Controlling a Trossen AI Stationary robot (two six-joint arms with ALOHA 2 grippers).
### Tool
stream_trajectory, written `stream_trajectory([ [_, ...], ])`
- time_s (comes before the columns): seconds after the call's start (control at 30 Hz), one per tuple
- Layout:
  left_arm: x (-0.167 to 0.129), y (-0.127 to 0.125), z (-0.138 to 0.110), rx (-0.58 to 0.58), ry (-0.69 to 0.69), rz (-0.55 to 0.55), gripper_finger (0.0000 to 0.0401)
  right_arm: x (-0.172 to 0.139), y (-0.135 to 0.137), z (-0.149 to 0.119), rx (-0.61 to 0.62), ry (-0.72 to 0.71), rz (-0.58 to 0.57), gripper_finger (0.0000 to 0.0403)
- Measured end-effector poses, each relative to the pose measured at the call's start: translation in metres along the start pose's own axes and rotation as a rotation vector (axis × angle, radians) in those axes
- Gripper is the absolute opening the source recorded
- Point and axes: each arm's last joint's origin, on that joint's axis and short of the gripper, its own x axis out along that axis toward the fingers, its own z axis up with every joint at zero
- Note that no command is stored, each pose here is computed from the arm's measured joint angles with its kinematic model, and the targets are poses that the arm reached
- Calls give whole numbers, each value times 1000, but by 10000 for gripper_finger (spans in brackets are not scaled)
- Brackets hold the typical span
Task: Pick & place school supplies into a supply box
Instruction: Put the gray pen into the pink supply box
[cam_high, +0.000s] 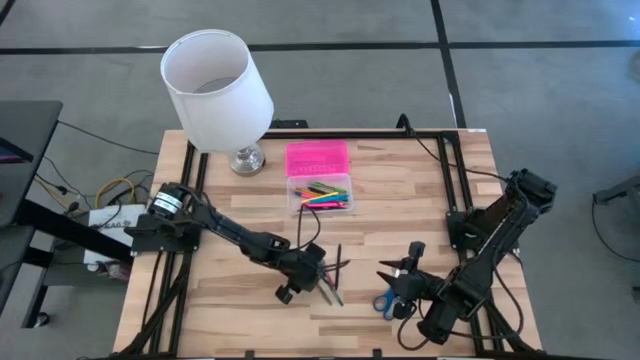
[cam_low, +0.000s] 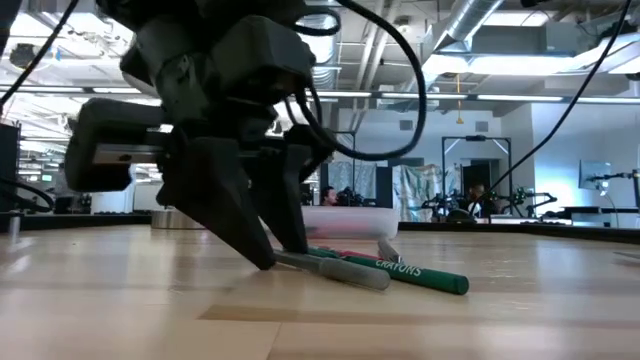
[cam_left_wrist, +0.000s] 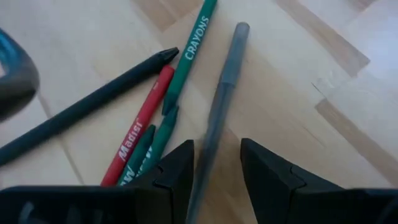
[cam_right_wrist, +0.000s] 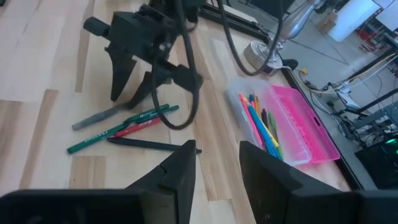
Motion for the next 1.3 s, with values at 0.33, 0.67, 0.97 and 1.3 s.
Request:
stream_trajectory([
  [0.33, 3, 10, 1, -85, 75, -52, 128, -1, 0, 0, -1, -1, 3, 118],
  [0.67, -10, 10, 13, -114, 308, -51, 128, 0, 0, 0, -1, 1, 4, 118],
  [0.97, -8, 12, 17, -50, 277, -77, 105, 0, 0, 0, -1, 1, 4, 118],
  [1.3, -2, 13, 17, -44, 261, -100, 71, 0, 0, 0, -1, 1, 4, 118],
])
